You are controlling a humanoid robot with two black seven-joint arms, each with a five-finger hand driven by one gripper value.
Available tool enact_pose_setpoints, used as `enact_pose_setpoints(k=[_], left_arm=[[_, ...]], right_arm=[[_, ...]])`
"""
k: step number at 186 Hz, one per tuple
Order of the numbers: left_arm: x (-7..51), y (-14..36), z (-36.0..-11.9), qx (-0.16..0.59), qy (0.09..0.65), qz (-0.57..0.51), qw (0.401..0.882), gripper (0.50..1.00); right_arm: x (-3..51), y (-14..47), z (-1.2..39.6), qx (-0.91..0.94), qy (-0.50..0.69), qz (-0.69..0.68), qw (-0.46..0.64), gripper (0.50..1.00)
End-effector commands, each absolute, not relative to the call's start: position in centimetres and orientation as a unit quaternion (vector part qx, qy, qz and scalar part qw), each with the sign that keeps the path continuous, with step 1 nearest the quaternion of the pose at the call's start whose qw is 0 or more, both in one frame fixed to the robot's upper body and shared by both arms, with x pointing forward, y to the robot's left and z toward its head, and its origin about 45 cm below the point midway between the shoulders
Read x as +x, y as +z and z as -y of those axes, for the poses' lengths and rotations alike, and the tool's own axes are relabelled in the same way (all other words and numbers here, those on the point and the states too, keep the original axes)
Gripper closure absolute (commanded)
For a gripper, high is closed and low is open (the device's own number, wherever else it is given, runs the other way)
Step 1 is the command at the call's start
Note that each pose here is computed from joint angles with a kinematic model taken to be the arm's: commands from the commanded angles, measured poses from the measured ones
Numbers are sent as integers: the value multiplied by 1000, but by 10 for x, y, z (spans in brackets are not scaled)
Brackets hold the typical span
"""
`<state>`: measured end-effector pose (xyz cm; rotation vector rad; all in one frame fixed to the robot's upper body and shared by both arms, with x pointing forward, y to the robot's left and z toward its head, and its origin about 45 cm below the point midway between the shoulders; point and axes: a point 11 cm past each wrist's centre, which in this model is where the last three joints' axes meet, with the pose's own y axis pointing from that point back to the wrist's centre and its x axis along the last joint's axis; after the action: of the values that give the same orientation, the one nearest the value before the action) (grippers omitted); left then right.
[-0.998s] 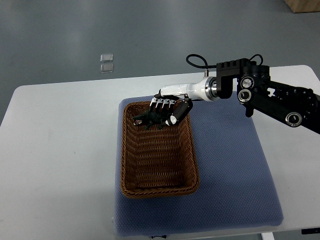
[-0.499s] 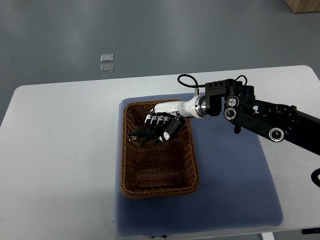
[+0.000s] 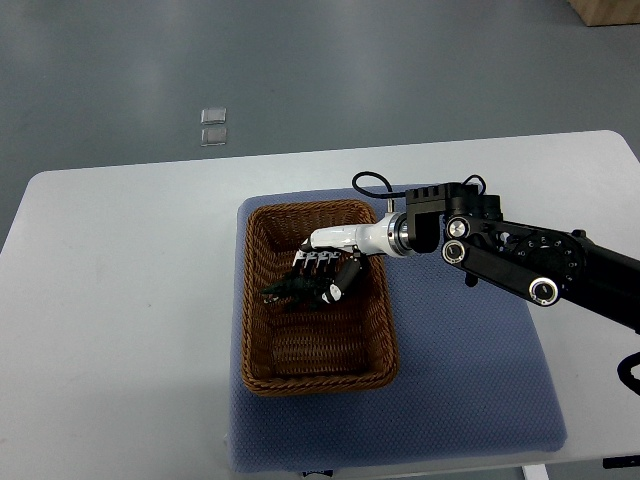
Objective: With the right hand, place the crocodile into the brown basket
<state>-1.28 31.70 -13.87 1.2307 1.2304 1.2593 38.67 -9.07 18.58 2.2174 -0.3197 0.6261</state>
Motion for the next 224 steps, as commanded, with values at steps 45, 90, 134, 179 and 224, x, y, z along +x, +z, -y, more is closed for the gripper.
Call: enact_pose_setpoints(k=[45,90,134,179,224], left_arm=[[-13,-139,-317,504,515,-504,477,500],[-13,-139,-317,503,516,-504,476,500],[-13,-139,-317,503,516,-504,476,500],[-13,-139,-317,503,516,-504,476,500],[-13,-139,-317,504,516,-503,476,500]], right_arm=[[398,205,99,879,243,136,387,572],[434,277,128,907,204,228,289,572],[448,299,166,933,63,331,124,572],[464,279,225,871,-158,445,-132,572],[467,205,278,723,-333,530,-293,572]])
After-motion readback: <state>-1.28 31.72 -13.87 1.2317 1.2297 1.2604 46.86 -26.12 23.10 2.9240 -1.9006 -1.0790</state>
